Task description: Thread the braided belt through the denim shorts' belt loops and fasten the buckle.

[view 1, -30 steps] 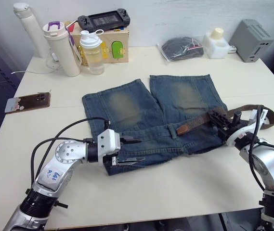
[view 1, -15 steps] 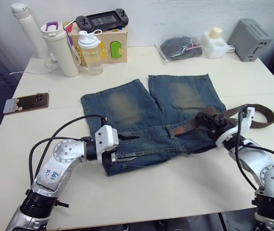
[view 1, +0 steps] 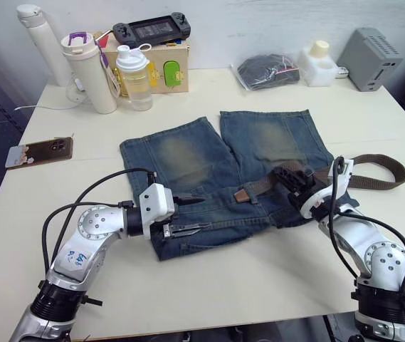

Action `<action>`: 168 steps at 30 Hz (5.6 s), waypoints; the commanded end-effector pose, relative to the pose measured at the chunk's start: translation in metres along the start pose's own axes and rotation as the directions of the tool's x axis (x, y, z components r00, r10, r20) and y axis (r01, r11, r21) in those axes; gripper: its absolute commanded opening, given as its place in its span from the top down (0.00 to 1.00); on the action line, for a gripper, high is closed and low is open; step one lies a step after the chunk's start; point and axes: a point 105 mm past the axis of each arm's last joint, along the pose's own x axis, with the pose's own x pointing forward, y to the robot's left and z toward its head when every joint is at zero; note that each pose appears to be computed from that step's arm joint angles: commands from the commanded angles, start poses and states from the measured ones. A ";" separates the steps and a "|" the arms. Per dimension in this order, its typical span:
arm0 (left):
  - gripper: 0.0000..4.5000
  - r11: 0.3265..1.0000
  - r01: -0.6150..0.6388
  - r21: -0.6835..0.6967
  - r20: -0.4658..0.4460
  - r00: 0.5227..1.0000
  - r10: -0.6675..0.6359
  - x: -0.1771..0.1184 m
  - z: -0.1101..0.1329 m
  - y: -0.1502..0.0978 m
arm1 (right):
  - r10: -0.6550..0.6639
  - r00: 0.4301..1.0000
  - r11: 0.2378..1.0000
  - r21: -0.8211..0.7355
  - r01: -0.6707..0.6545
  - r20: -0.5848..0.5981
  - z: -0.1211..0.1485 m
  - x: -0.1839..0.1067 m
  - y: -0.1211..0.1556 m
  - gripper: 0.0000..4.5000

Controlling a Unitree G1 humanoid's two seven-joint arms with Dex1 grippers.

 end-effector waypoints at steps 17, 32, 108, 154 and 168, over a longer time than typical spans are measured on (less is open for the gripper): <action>0.33 0.752 0.026 0.659 -0.018 1.000 -0.019 0.054 0.006 0.024 | -0.052 0.984 0.998 0.032 0.058 -0.168 -0.045 0.002 -0.004 1.00; 0.99 0.705 0.078 0.705 -0.057 0.997 -0.052 0.062 -0.007 0.023 | -0.048 0.986 0.999 0.004 0.049 -0.162 -0.046 -0.002 0.000 1.00; 1.00 0.554 -0.093 0.828 0.077 0.996 0.052 0.001 0.013 0.001 | 0.277 0.760 0.846 -0.226 -0.483 -0.588 -0.040 -0.064 0.055 0.01; 0.42 0.963 -0.166 0.211 -0.027 0.984 0.176 -0.038 -0.008 -0.019 | 0.050 0.996 0.999 -0.007 -0.051 -0.079 -0.014 0.000 0.017 1.00; 0.42 0.969 -0.178 0.170 -0.036 0.982 0.187 -0.041 -0.005 -0.014 | 0.090 0.969 0.961 -0.234 -0.144 -0.229 -0.075 0.005 0.027 1.00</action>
